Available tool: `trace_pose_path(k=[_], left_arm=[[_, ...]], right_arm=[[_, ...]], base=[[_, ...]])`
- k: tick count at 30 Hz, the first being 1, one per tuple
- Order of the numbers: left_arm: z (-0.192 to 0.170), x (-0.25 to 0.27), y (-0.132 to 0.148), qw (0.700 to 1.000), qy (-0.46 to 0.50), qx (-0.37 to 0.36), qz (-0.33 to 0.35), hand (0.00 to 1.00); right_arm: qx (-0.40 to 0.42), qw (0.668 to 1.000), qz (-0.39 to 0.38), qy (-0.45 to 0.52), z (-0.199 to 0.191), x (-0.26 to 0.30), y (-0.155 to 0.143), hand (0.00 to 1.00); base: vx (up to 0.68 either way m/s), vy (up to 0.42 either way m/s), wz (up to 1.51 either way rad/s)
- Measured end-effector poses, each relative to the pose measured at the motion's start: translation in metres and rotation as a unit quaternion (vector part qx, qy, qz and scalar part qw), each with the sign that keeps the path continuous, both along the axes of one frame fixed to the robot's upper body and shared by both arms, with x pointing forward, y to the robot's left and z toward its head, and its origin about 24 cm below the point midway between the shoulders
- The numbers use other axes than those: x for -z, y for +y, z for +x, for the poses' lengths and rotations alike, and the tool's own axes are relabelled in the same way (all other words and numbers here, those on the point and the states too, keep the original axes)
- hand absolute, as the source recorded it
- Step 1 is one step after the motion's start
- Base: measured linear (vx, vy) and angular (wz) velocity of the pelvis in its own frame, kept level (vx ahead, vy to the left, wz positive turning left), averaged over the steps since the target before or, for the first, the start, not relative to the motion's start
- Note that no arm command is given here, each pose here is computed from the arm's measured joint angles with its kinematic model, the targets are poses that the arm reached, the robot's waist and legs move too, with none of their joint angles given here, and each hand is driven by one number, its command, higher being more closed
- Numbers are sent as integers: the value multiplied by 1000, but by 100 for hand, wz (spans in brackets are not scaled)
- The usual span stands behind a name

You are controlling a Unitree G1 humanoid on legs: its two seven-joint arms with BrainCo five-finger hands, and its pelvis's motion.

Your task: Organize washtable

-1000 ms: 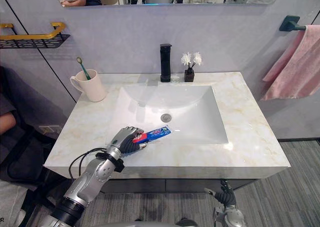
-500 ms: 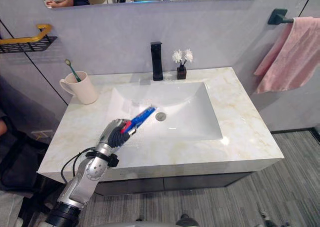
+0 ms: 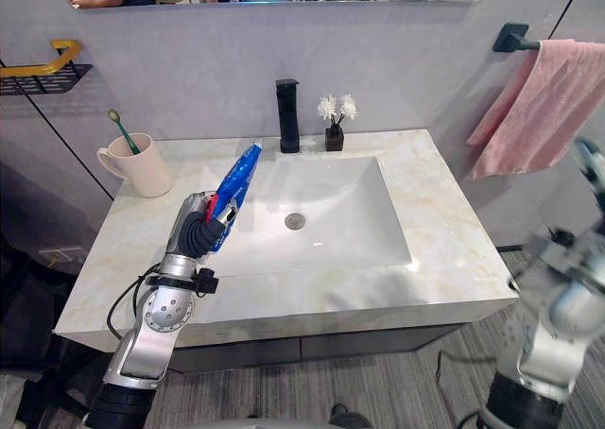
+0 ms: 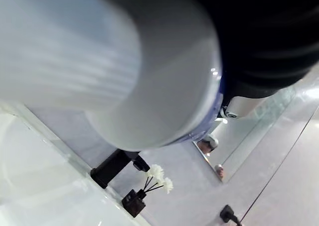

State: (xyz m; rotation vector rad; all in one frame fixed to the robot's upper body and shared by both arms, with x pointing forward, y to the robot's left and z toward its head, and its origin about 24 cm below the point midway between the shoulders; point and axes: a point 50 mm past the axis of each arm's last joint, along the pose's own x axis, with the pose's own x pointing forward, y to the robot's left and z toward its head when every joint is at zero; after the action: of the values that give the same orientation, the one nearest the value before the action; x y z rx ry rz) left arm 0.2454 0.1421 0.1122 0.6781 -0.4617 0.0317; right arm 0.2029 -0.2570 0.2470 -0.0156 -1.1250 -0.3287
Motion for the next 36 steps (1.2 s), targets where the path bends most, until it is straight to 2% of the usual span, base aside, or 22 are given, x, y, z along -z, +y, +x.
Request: trace_pose_path(k=[5, 8, 11, 21, 32, 36], left_arm=[[1, -10, -18, 999, -32, 27, -31, 100], [-1, -20, -25, 996, -64, 23, -61, 100], [-1, -29, -35, 992, -93, 25, -86, 100], [-6, -30, -56, 988, -99, 55, -107, 100], [-5, -20, -63, 990, -75, 65, -104, 100], [-2, -6, -68, 992, -43, 73, -94, 100]], right_arm=[[-190, 980, -50, 42, 39, 6, 77, 0], [-262, 959, -24, 104, 56, 27, 114, 0], [-295, 942, 0, 161, 67, 48, 138, 0], [-309, 915, 21, 258, 86, 83, 176, 0], [-364, 884, 54, 290, 93, 93, 193, 0], [-398, 858, 83, 313, 96, 102, 200, 0]], base=[[-23, -34, 20], [-28, -30, 20], [-24, -18, 30], [-43, 2, 14], [-35, -2, 4], [5, -5, 3]])
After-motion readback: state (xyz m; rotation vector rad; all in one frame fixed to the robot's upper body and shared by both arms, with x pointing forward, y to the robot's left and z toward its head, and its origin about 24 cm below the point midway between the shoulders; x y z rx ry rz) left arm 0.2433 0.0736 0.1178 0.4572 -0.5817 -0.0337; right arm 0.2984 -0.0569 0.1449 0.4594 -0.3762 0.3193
